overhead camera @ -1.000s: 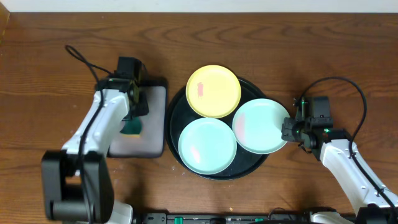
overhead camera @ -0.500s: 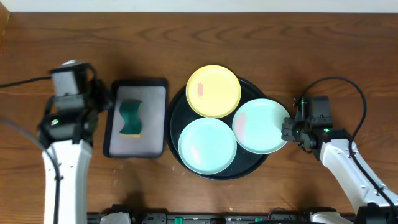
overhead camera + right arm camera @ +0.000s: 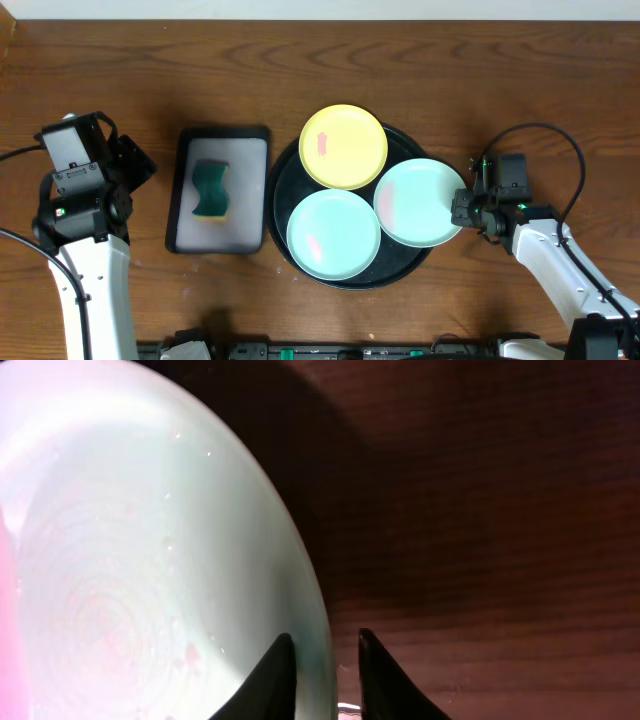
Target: Clean dirty plates on tray and stack at the side
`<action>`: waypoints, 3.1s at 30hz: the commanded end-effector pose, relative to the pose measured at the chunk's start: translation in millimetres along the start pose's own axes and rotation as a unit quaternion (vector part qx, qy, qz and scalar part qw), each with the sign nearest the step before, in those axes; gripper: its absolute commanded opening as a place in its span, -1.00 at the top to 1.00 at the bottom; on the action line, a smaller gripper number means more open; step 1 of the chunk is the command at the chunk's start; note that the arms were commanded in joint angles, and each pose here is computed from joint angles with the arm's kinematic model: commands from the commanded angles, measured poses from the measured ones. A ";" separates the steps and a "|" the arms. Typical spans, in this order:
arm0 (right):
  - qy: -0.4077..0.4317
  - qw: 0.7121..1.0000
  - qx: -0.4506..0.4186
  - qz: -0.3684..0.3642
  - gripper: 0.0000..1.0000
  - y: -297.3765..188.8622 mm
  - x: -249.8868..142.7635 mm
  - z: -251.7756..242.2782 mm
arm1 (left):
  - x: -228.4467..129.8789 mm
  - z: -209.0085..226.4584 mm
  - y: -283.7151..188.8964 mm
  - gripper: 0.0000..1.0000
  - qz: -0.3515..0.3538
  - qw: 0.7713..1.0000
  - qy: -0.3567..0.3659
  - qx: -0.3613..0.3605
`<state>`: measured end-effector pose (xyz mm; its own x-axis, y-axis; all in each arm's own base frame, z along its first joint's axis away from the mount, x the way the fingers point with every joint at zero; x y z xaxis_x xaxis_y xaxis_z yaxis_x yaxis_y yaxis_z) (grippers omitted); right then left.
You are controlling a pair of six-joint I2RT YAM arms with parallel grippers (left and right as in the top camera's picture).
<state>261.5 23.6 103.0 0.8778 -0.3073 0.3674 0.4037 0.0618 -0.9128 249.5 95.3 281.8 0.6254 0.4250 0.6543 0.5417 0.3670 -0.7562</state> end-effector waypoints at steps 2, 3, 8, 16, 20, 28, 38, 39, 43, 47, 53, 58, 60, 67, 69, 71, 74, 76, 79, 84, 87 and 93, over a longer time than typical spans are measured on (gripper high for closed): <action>0.001 1.000 -0.001 -0.001 0.58 1.1 0.0 -0.2 | 4.2 1.7 -3.1 -0.59 -0.005 1.000 -0.006 0.003; 0.001 1.000 -0.001 -0.001 0.61 1.1 -0.1 -0.2 | 4.2 1.6 -3.1 -0.59 -0.005 1.000 -0.006 0.003; 0.001 1.000 -0.001 0.000 0.88 1.2 -0.3 -0.3 | 4.1 1.7 -3.0 -0.59 -0.005 1.000 -0.006 0.003; 0.001 1.000 -0.001 0.000 0.97 1.2 -0.2 -0.3 | 4.2 1.7 -3.1 -0.59 -0.005 1.000 -0.006 0.003; 0.001 1.000 -0.001 0.000 0.97 1.2 -0.2 -0.3 | 4.1 1.7 -3.0 -0.59 -0.005 1.000 -0.006 0.003; 0.001 1.000 -0.002 -0.001 0.97 1.2 -0.1 -0.3 | 4.2 1.6 -3.1 -0.59 -0.005 1.000 -0.006 0.003; 0.001 1.000 -0.011 -0.007 0.79 1.2 1.2 -2.0 | 4.2 1.6 -3.1 -0.59 -0.005 1.000 -0.006 0.003; 0.001 1.000 -0.011 -0.006 0.75 1.2 1.2 -1.9 | 4.1 1.7 -3.0 -0.59 -0.005 1.000 -0.006 0.003; 0.001 1.000 -0.011 -0.006 0.66 1.2 1.0 -2.0 | 4.1 1.7 -3.0 -0.59 -0.005 1.000 -0.006 0.003; 0.001 1.000 -0.011 -0.006 0.65 1.2 1.2 -1.9 | 4.2 1.6 -3.1 -0.59 -0.005 1.000 -0.006 0.003; 0.001 1.000 -0.010 -0.008 0.59 1.4 1.7 -1.6 | 4.2 1.6 -3.1 -0.59 -0.005 1.000 -0.006 0.003; 0.001 1.000 -0.011 -0.006 0.61 4.7 2.0 -1.6 | 4.2 1.6 -3.1 -0.60 -0.005 1.000 -0.006 0.003; 0.001 1.000 -0.012 -0.003 0.67 9.5 2.0 -1.7 | 4.1 1.7 -3.0 -0.59 -0.005 1.000 -0.006 0.003; 0.001 1.000 -0.012 -0.002 0.98 10.8 2.8 -1.6 | 4.1 1.7 -3.0 -0.60 -0.005 1.000 -0.006 0.003; 0.001 1.000 -0.009 -0.011 0.98 6.6 4.7 -0.6 | 4.2 1.7 -3.1 -0.60 -0.005 1.000 -0.006 0.003; 0.001 1.000 -0.005 -0.021 0.98 0.8 6.8 0.3 | 4.1 1.7 -3.0 -0.60 -0.005 1.000 -0.006 0.003; 0.001 0.999 0.003 -0.041 0.98 -9.6 10.6 2.2 | 4.2 1.7 -3.1 -0.60 -0.005 1.000 -0.006 0.003; 0.000 0.998 0.009 -0.056 0.98 -17.3 13.4 3.6 | 4.1 1.7 -3.0 -0.60 -0.005 1.000 -0.006 0.003; 0.000 0.997 0.017 -0.075 0.97 -28.4 15.9 5.0 | 4.2 1.6 -3.1 -0.60 -0.005 1.000 -0.006 0.003; 0.000 0.997 0.020 -0.080 0.98 -40.5 12.9 4.3 | 4.2 1.6 -3.1 -0.60 -0.005 1.000 -0.006 0.003; 0.000 0.997 0.022 -0.076 0.98 -43.9 12.5 4.9 | 4.2 1.6 -3.1 -0.60 -0.005 1.000 -0.006 0.003; 0.012 0.996 0.043 -0.072 0.98 -56.3 21.5 12.8 | 4.2 1.6 -3.1 -0.60 -0.005 1.000 -0.006 0.003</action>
<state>250.6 22.1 142.8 0.8337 -0.3155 0.4532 0.4947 0.0622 -0.8668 249.3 95.3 281.6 0.6266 0.4254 0.6530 0.5404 0.3666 -0.7574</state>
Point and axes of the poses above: each gripper's point midway between its finger pads, its own y axis out along the fingers, its own z axis along the line the jaws close on, x = y × z, the point moved 8 cm from there along -y, back along the fingers, and after that the axes turned 9 degrees about y, right-handed, at the moved point
